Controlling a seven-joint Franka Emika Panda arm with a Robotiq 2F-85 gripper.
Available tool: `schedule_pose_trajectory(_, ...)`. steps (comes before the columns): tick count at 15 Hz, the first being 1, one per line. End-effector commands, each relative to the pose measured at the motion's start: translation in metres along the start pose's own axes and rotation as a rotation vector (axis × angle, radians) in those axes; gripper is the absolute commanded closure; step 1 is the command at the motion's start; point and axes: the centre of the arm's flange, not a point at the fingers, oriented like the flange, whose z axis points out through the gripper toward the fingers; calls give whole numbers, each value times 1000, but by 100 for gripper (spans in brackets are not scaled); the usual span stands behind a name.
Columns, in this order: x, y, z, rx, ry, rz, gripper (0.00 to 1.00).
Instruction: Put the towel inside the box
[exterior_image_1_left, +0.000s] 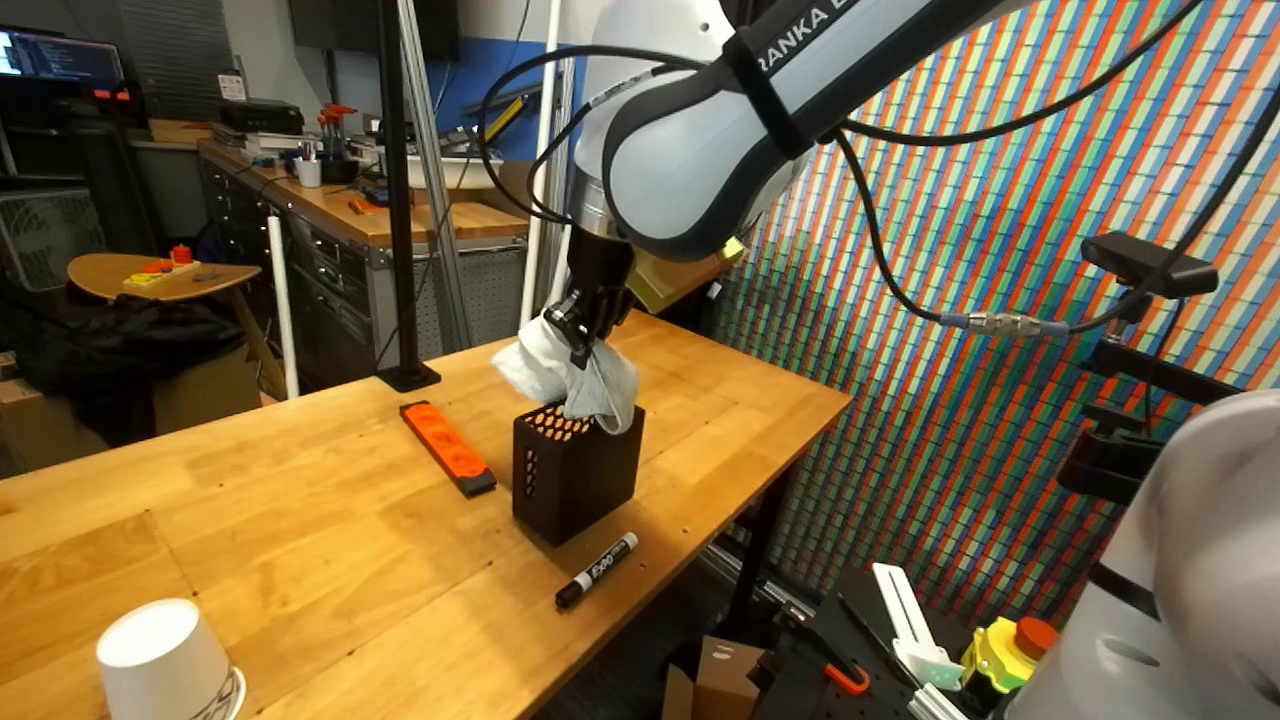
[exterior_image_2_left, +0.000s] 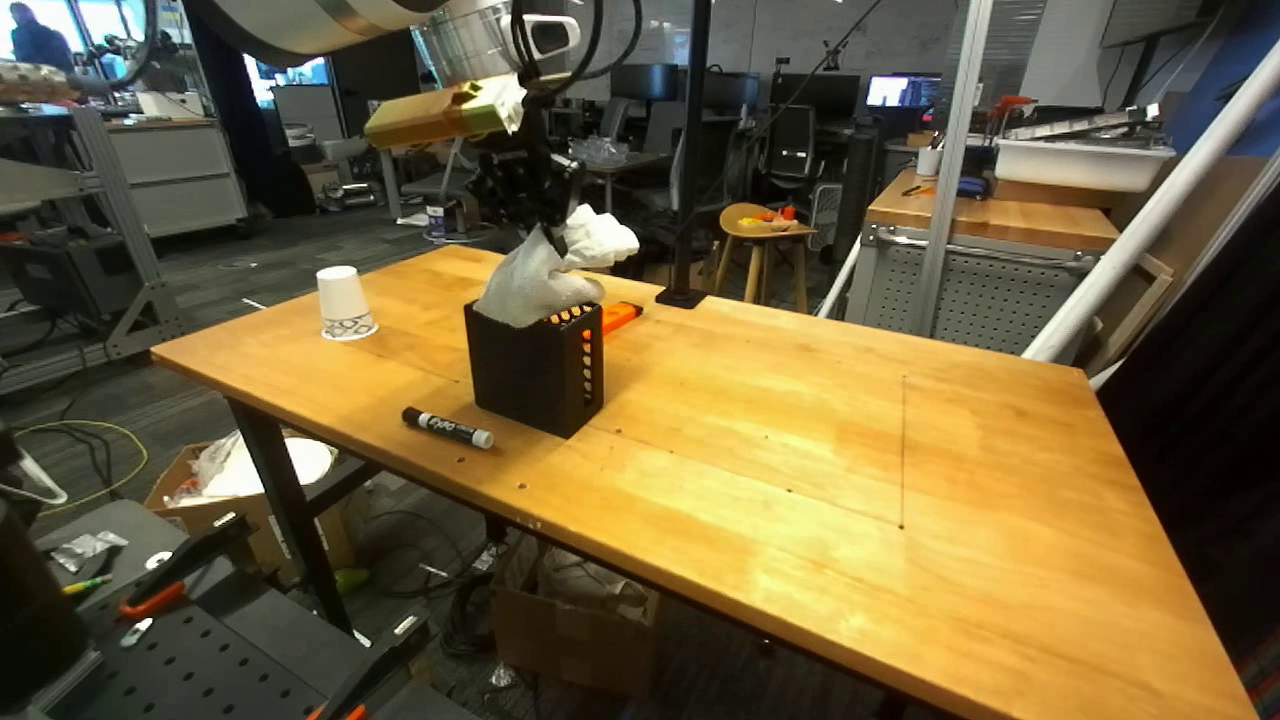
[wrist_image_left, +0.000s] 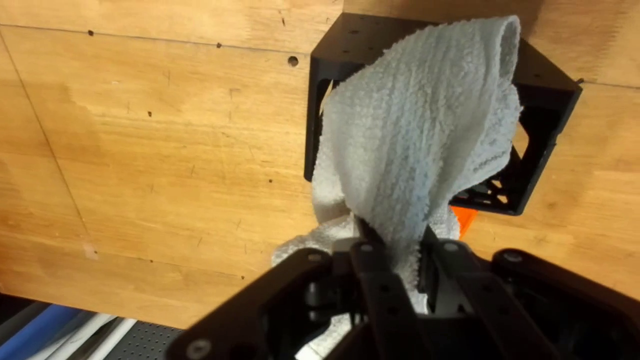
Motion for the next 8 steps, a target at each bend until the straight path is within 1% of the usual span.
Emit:
schedule_pose_trajectory(1,-11,-14,-2,-5,-10,-11,94)
schedule_pose_trajectory(8,-11,-33,16,8,-41,-58,94)
